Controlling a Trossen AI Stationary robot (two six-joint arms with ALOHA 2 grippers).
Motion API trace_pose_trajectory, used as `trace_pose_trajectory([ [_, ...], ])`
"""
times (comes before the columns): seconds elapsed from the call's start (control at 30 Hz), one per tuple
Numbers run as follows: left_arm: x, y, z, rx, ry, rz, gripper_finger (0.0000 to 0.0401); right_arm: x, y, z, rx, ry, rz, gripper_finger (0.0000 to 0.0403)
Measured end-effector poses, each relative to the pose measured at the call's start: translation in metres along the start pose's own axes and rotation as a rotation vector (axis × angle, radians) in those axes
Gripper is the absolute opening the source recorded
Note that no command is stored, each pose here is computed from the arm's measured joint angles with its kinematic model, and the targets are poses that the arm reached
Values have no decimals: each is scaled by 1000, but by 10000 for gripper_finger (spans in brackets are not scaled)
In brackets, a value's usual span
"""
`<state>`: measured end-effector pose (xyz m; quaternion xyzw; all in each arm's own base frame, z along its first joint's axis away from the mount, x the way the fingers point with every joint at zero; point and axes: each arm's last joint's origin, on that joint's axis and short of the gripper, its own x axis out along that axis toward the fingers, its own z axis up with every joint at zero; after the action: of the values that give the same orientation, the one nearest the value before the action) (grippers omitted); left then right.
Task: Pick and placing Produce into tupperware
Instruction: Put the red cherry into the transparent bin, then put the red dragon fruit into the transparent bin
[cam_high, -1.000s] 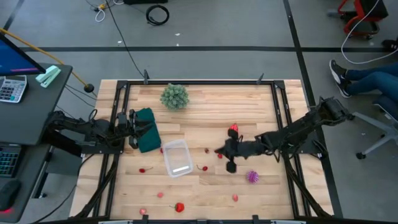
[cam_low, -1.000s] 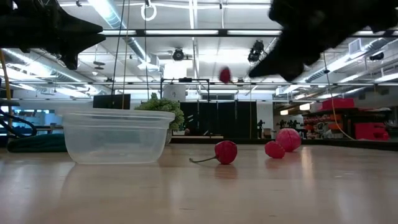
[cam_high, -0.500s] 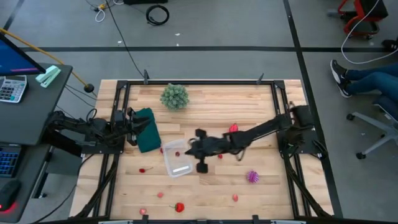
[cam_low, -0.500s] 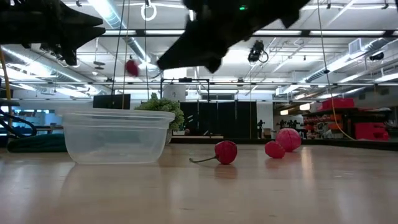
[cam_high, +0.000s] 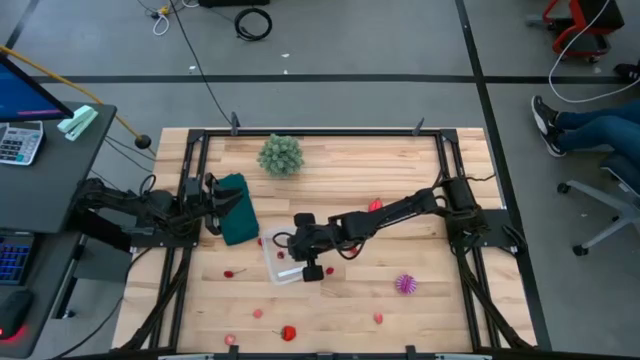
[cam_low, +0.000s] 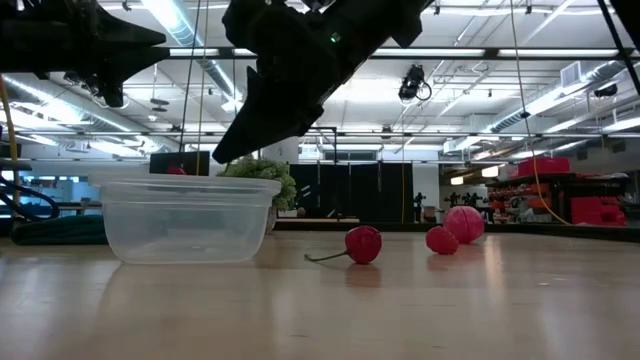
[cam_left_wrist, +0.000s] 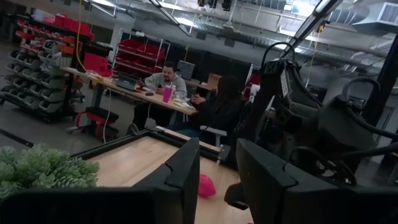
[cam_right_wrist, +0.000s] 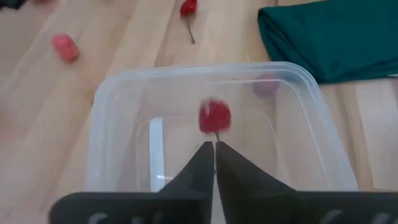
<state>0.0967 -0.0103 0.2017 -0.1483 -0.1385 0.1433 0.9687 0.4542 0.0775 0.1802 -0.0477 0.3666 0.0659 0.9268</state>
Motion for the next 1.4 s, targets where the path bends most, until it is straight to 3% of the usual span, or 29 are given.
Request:
trace_pose_trajectory([
  [0.27, 0, 0, 0, 1, 1, 0, 114, -2, -12, 0, 26, 13, -32, 108],
  [0.4, 0, 0, -1, 4, 6, 1, 113, -27, -24, 7, 25, 45, -165, 139],
  [0.53, 0, 0, -1, 7, 12, 2, 113, -71, -41, 3, 146, 205, -342, 165],
  [0.67, 0, 1, -3, 17, 31, 6, 114, -120, -54, -11, 356, 394, -469, 192],
  [0.83, 0, 1, -5, 21, 48, 9, 111, -152, -65, -40, 522, 539, -596, 225],
  [1.07, 0, 1, -6, 27, 56, 10, 112, -154, -74, -101, 456, 680, -597, 255],
  [1.27, 0, 1, -6, 28, 57, 10, 110, -143, -85, -139, 830, 657, -598, 263],
  [1.4, 0, 1, -6, 29, 57, 11, 112, -140, -95, -142, 945, 589, -612, 264],
])
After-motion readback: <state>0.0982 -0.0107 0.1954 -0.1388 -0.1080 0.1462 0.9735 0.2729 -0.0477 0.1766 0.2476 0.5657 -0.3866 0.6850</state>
